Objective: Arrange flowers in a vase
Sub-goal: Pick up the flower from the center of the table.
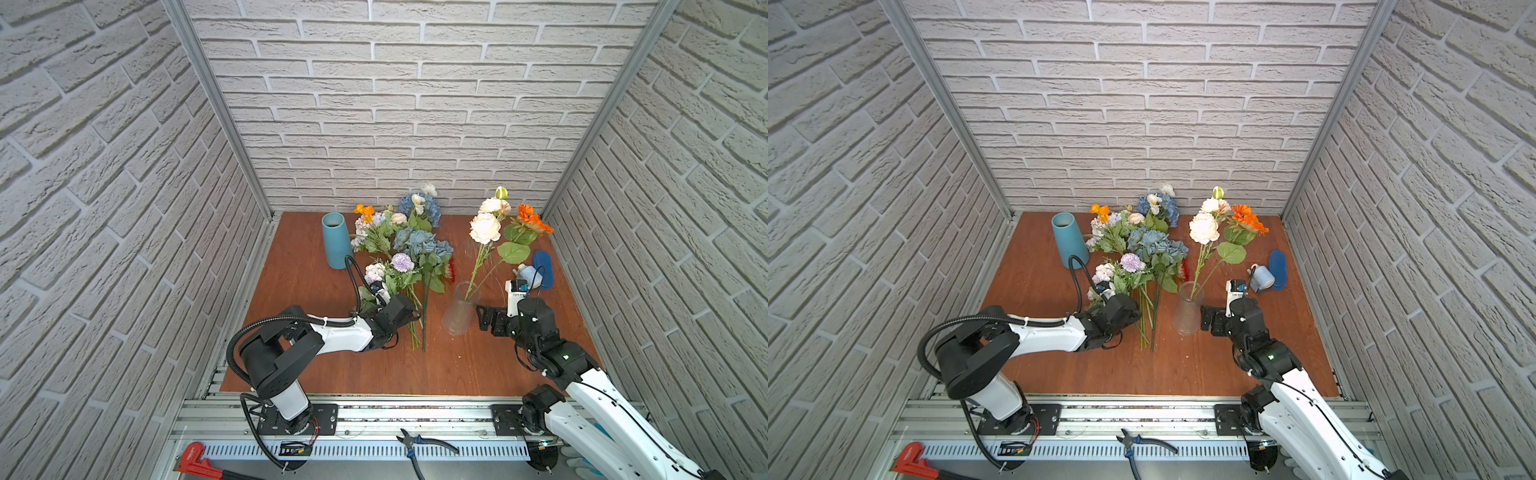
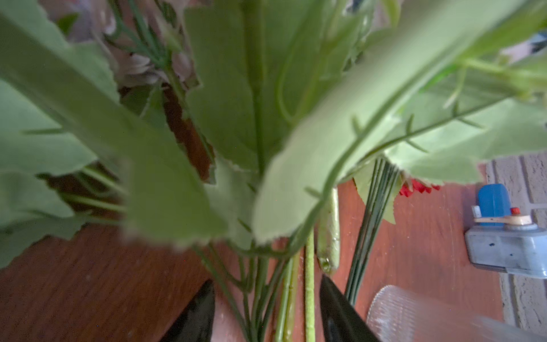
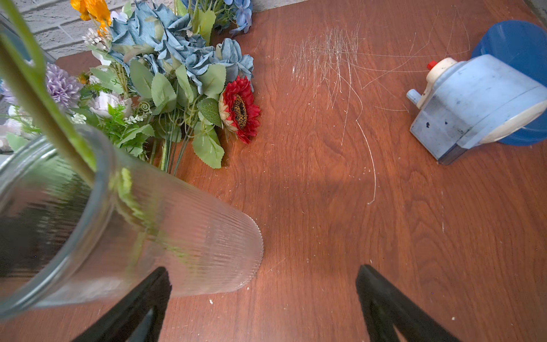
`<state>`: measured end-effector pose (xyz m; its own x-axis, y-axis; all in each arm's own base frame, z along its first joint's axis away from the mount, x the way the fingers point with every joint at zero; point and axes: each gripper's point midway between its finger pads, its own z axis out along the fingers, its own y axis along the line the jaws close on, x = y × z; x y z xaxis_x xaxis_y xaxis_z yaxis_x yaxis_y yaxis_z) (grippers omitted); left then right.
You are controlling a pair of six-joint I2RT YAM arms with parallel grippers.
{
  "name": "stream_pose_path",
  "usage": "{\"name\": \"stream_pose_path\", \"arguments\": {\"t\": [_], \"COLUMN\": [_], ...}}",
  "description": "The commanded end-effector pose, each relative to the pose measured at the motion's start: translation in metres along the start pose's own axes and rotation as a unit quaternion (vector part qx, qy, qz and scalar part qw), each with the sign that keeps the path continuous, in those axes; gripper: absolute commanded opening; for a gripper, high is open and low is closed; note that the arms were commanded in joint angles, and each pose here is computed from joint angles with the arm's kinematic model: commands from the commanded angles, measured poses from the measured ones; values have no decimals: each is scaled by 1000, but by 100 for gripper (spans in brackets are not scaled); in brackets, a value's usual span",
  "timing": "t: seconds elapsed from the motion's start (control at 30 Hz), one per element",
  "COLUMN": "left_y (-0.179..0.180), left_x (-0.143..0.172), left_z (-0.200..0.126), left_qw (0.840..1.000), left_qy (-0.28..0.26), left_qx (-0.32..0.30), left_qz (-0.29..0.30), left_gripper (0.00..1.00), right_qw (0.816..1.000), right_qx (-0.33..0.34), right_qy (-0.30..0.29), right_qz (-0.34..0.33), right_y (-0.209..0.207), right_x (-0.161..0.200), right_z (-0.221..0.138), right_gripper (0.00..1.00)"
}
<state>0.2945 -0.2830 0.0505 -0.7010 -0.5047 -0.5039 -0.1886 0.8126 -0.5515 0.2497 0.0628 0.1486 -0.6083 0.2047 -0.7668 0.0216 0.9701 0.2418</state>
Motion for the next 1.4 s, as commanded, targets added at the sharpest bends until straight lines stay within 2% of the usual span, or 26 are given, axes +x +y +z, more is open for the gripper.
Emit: {"name": "stream_pose_path", "arguments": {"t": [0.0, 0.2, 0.33, 0.57, 0.67, 0.83, 1.0, 1.2, 1.37], "left_y": [-12, -5, -1, -5, -6, -7, -26, -77, -136], "left_x": [-4, 4, 4, -11, -23, -45, -74, -111, -122], "left_z": [8, 17, 19, 6, -5, -27, -55, -102, -144], "left_qw": [1000, 1000, 1000, 1000, 999, 997, 990, 963, 920], "left_qy": [-5, 8, 7, -14, -35, -75, -123, -200, -246], "left_qx": [19, 9, 4, 6, 5, 7, 35, 126, 222], "left_qz": [-17, -18, -18, -2, 9, 23, 59, 132, 210], "left_gripper": [51, 43, 23, 10, 0, 0, 0, 0, 0], "right_qw": [1000, 999, 999, 999, 998, 998, 997, 992, 990], "right_qx": [-13, -8, -7, -5, -7, -8, 9, 8, 26], "right_qy": [-25, -37, -45, -52, -56, -60, -69, -108, -103], "right_qz": [6, 6, 6, 6, 9, 11, 20, 61, 90], "right_y": [4, 1, 1, 1, 3, 4, -3, -9, -22], "right_x": [-12, -17, -22, -28, -31, -34, -37, -44, -46], "right_z": [-4, -11, -15, -15, -14, -15, -17, -22, -18], "right_gripper": [99, 99, 99, 99, 99, 99, 99, 99, 99]}}
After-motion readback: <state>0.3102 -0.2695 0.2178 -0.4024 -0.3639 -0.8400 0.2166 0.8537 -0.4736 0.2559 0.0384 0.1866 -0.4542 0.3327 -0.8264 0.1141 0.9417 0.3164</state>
